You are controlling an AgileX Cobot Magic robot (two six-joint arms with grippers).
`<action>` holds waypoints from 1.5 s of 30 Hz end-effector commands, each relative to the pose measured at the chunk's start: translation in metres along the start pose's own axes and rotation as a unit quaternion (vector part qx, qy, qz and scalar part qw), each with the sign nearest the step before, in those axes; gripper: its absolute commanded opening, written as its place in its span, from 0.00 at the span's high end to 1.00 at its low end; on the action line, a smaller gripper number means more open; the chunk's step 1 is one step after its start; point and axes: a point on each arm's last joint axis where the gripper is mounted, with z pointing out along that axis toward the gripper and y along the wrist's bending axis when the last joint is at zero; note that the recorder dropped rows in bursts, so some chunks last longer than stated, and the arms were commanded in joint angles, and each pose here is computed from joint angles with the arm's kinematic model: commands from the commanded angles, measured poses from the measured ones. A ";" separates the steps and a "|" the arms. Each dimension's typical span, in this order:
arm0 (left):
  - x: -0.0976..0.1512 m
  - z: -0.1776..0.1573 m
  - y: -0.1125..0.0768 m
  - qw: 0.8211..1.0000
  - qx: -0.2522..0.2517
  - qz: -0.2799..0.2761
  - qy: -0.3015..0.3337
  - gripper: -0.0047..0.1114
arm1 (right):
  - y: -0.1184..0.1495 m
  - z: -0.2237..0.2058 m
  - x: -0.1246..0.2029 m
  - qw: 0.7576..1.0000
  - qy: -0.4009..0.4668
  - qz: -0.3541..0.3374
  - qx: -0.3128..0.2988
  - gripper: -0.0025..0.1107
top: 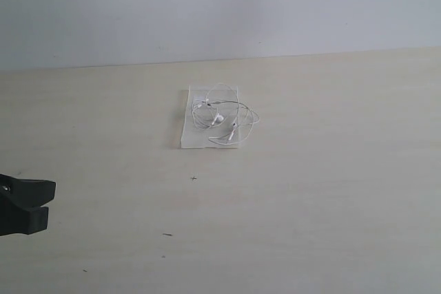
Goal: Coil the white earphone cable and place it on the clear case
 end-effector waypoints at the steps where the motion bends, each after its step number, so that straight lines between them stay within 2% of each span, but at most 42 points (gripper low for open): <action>1: 0.000 -0.001 0.001 1.000 -0.003 0.001 -0.001 0.96 | -0.001 0.000 0.001 1.000 -0.004 -0.003 0.004 0.98; 4: -0.001 -0.004 0.000 1.000 -0.004 0.003 -0.010 0.96 | -0.001 0.000 0.001 1.000 -0.004 -0.003 0.004 0.98; 7: -0.005 -0.013 0.002 0.999 -0.029 0.011 -0.033 0.96 | -0.001 0.000 0.001 1.000 -0.004 -0.003 0.004 0.98; 13: -0.020 -0.055 -0.004 0.986 -0.057 0.050 -0.146 0.96 | -0.001 0.000 0.001 1.000 -0.004 -0.003 0.004 0.98; 15: -0.024 -0.076 -0.005 0.975 -0.079 0.065 -0.199 0.96 | -0.001 0.000 0.001 1.000 -0.004 -0.003 0.004 0.98; 17: -0.019 -0.106 -0.008 0.953 -0.099 0.074 -0.275 0.96 | -0.001 0.000 0.001 1.000 -0.004 -0.003 0.004 0.98; 20: 0.006 -0.137 -0.014 0.917 -0.107 0.073 -0.377 0.96 | -0.001 0.000 0.001 1.000 -0.004 -0.003 0.004 0.98; 21: 0.011 -0.140 -0.015 0.912 -0.101 0.062 -0.392 0.96 | -0.001 0.000 0.001 1.000 -0.004 -0.003 0.004 0.98; 22: 0.017 -0.145 -0.016 0.904 -0.078 0.022 -0.419 0.96 | -0.001 0.000 0.001 1.000 -0.004 -0.003 0.004 0.98; 24: 0.022 -0.155 -0.020 0.887 -0.020 -0.077 -0.456 0.96 | -0.001 0.000 0.001 1.000 -0.004 -0.003 0.004 0.98; 25: 0.023 -0.159 -0.021 0.868 0.030 -0.161 -0.468 0.96 | -0.001 0.000 0.001 1.000 -0.004 -0.003 0.004 0.98; 27: 0.023 -0.160 -0.021 0.849 0.074 -0.238 -0.466 0.96 | -0.001 0.000 0.001 1.000 -0.004 -0.003 0.004 0.98; 30: 0.022 -0.162 -0.019 0.848 0.058 -0.234 -0.472 0.96 | -0.001 0.000 0.001 1.000 -0.004 -0.003 0.004 0.98; 32: 0.022 -0.163 -0.012 0.853 -0.009 -0.198 -0.482 0.96 | -0.001 0.000 0.001 1.000 -0.004 -0.003 0.004 0.98; 34: 0.025 -0.164 -0.003 0.862 -0.099 -0.139 -0.477 0.96 | -0.001 0.000 0.001 1.000 -0.004 -0.003 0.004 0.98; 36: 0.029 -0.163 0.005 0.874 -0.186 -0.071 -0.443 0.96 | -0.001 0.000 0.001 1.000 -0.004 -0.003 0.004 0.98; 38: 0.037 -0.158 0.011 0.891 -0.256 -0.010 -0.374 0.96 | -0.001 0.000 0.000 1.000 -0.006 -0.003 0.004 0.98; 39: 0.042 -0.155 0.013 0.903 -0.270 0.005 -0.335 0.96 | -0.001 0.000 0.000 1.000 -0.010 -0.003 0.004 0.98; 41: 0.051 -0.147 0.013 0.924 -0.281 0.083 -0.247 0.96 | -0.001 0.000 -0.001 1.000 -0.013 -0.003 0.004 0.98; 43: 0.056 -0.140 0.007 0.938 -0.250 0.123 -0.206 0.96 | -0.001 0.000 -0.001 1.000 -0.013 -0.003 0.004 0.98; 45: 0.059 -0.135 0.002 0.947 -0.215 0.140 -0.194 0.96 | -0.001 0.000 -0.001 1.000 -0.013 -0.003 0.004 0.98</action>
